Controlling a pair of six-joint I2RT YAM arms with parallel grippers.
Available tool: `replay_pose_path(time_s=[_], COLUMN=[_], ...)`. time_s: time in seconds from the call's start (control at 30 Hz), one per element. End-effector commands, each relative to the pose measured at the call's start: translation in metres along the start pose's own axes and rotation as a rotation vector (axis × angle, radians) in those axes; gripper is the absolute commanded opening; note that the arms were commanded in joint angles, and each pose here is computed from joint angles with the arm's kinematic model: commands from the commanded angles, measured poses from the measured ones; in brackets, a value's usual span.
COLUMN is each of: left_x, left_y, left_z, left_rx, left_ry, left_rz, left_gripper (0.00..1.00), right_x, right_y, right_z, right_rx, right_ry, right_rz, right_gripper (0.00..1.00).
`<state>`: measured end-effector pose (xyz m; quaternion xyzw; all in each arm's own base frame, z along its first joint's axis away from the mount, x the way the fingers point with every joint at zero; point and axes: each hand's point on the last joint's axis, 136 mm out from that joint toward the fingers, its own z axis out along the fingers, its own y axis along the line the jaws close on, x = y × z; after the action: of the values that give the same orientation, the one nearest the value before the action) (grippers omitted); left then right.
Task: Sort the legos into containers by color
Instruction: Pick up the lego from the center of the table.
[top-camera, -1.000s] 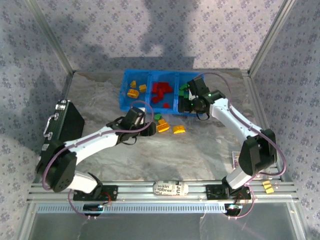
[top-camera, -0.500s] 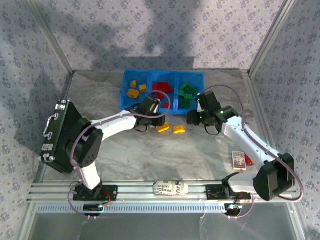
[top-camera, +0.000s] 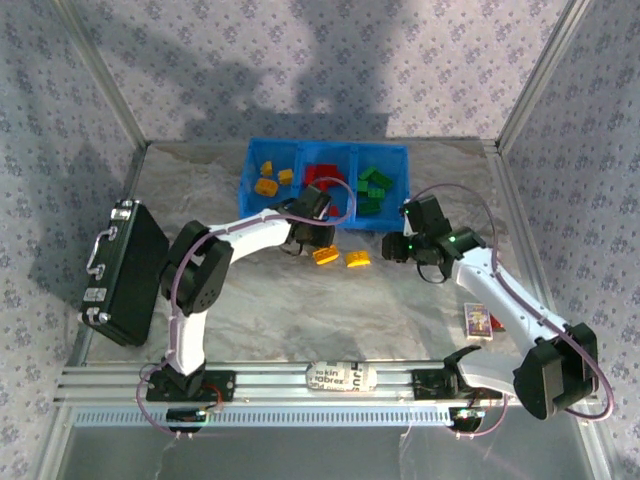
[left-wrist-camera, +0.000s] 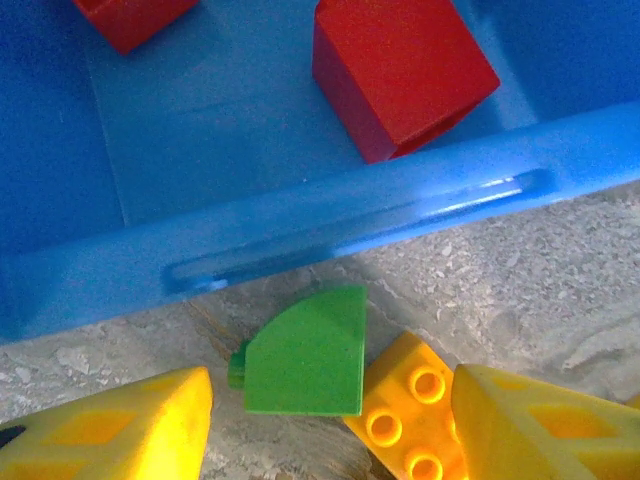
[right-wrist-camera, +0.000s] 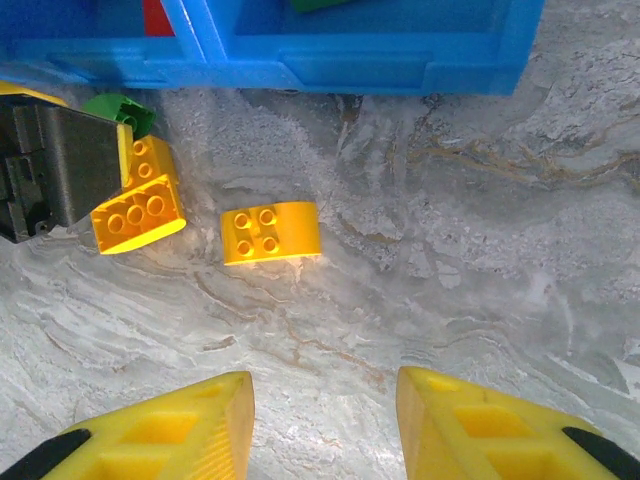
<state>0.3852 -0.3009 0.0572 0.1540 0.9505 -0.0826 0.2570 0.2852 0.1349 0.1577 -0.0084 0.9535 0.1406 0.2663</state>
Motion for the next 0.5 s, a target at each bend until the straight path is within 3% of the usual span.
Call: replay_pose_path(time_s=[0.0, 0.17, 0.47], left_x=[-0.004, -0.005, 0.002], left_y=[0.007, 0.007, 0.011], left_z=[0.005, 0.012, 0.016], left_rx=[-0.035, -0.046, -0.068], left_ry=[0.017, 0.028, 0.056], left_rz=[0.022, 0.03, 0.042], left_gripper=[0.64, 0.61, 0.44], right_x=[0.001, 0.005, 0.008], right_y=[0.0, -0.004, -0.008], right_z=[-0.004, -0.003, -0.003], right_rx=[-0.019, -0.016, -0.017], right_ry=[-0.014, -0.009, -0.013], right_rz=[0.022, 0.029, 0.045], right_gripper=[0.43, 0.43, 0.42])
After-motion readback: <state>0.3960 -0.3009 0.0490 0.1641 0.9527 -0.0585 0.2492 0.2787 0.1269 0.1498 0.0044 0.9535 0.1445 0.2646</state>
